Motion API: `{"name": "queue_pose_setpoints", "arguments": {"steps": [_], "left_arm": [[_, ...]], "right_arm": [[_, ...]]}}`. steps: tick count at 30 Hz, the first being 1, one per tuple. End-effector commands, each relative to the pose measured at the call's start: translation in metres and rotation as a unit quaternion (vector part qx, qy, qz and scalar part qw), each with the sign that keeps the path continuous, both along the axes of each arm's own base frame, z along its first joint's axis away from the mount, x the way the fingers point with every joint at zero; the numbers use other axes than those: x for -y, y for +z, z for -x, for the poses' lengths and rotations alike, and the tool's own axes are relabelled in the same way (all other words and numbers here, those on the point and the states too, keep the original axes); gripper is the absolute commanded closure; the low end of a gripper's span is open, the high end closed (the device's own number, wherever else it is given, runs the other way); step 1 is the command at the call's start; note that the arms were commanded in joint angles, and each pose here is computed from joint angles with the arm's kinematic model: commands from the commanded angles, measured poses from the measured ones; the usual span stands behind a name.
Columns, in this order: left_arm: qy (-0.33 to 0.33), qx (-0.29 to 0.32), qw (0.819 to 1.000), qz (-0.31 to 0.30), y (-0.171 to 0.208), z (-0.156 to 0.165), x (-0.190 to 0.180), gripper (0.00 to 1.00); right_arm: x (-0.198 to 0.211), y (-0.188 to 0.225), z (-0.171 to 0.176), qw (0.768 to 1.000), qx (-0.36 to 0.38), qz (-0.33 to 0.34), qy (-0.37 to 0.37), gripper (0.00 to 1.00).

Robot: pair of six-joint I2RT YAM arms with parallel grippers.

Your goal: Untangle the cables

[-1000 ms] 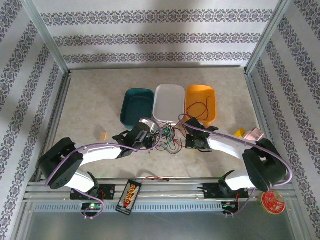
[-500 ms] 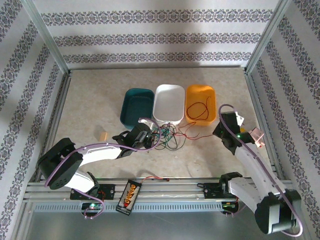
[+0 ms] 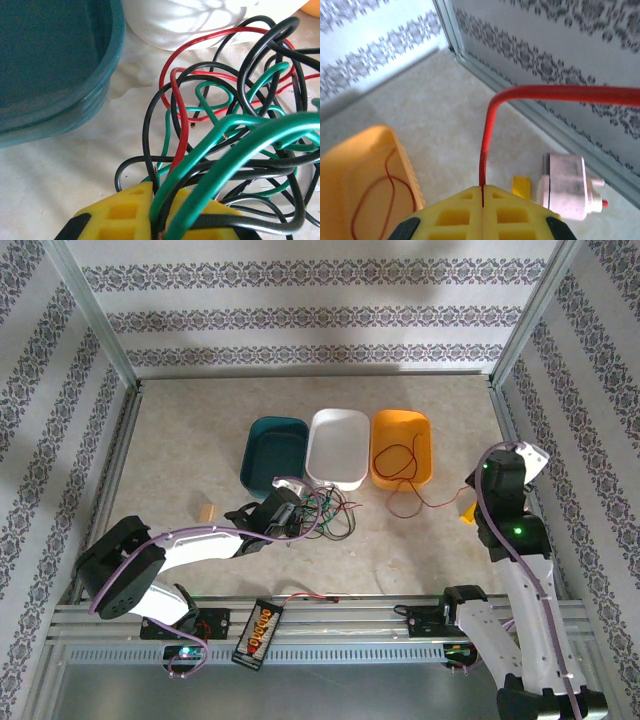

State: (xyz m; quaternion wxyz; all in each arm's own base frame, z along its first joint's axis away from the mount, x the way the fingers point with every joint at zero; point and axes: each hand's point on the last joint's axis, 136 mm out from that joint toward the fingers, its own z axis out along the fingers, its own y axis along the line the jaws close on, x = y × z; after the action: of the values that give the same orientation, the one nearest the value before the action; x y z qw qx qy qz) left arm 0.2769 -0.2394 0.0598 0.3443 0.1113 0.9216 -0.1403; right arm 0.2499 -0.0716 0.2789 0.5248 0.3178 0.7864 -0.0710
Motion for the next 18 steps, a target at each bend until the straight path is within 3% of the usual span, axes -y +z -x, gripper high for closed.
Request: {"name": "queue_pose_setpoints", "arguments": {"steps": [1,9,18], "left_arm": [[0.023,-0.008,1.000,-0.020,-0.010,0.000,-0.013,1.00],[0.022,-0.019,0.999,-0.023,-0.018,0.001,-0.012,1.00],[0.018,-0.022,0.999,-0.017,-0.019,-0.001,-0.007,1.00]], "right_arm": [[-0.002,0.044,0.000,0.998,0.063,0.020,0.020,1.00],[-0.022,0.121,-0.013,0.983,0.166,0.004,0.078,1.00],[-0.030,0.154,-0.070,0.977,0.189,0.015,0.099,1.00]]}}
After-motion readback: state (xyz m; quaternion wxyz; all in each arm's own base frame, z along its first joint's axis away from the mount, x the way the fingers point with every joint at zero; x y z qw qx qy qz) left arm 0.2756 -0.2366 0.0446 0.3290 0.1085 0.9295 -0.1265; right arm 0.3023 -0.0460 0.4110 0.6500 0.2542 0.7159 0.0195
